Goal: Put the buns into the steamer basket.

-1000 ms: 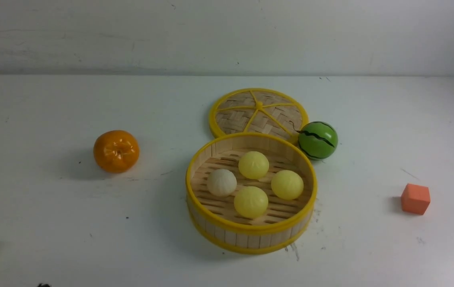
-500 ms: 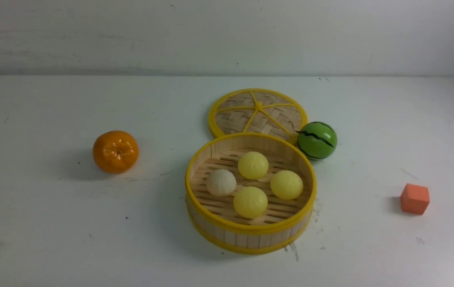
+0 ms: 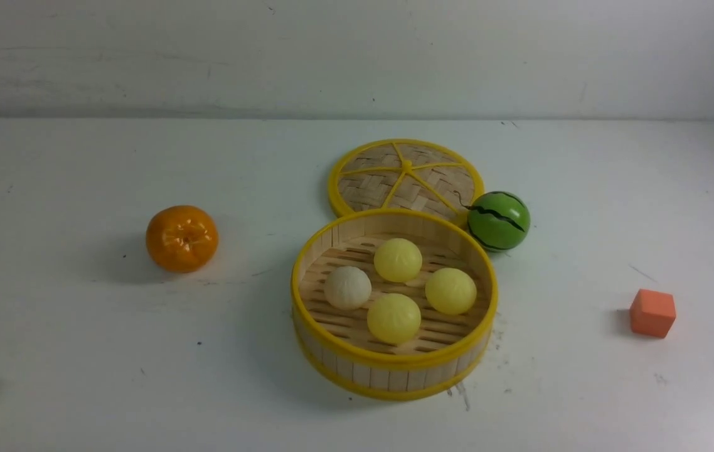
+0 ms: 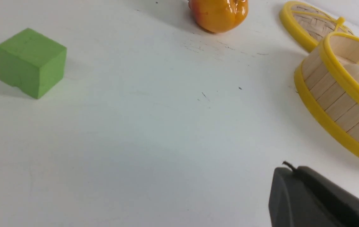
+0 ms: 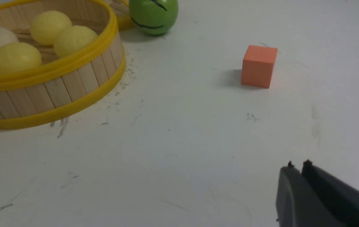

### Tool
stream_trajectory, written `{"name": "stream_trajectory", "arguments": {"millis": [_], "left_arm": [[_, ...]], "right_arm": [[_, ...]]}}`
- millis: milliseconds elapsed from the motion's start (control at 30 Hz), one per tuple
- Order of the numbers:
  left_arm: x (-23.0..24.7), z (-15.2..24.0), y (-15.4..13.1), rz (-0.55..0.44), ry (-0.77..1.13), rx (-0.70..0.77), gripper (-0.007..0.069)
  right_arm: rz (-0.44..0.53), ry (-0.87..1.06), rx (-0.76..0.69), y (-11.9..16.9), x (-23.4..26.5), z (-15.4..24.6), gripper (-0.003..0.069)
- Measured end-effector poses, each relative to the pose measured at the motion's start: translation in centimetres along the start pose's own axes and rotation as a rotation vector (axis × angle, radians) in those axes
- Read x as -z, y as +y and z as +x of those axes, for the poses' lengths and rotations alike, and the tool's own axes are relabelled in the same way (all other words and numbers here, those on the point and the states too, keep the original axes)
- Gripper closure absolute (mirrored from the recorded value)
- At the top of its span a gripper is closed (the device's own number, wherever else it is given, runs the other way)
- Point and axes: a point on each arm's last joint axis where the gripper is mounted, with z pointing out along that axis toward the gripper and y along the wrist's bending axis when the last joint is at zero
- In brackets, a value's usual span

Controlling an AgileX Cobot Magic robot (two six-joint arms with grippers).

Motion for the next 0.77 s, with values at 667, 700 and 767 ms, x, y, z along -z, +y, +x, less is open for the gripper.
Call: {"name": "stream_trajectory", "arguments": {"millis": [667, 700, 767], "left_arm": [[0.0, 0.0, 0.0, 0.0, 0.0, 0.0, 0.0638], [0.0, 0.0, 0.0, 0.0, 0.0, 0.0, 0.0638], [0.0, 0.0, 0.0, 0.0, 0.0, 0.0, 0.0638]], "right_arm": [[0.0, 0.0, 0.0, 0.0, 0.0, 0.0, 0.0599], [0.0, 0.0, 0.0, 0.0, 0.0, 0.0, 0.0597], [0.0, 0.0, 0.0, 0.0, 0.0, 0.0, 0.0595]]}}
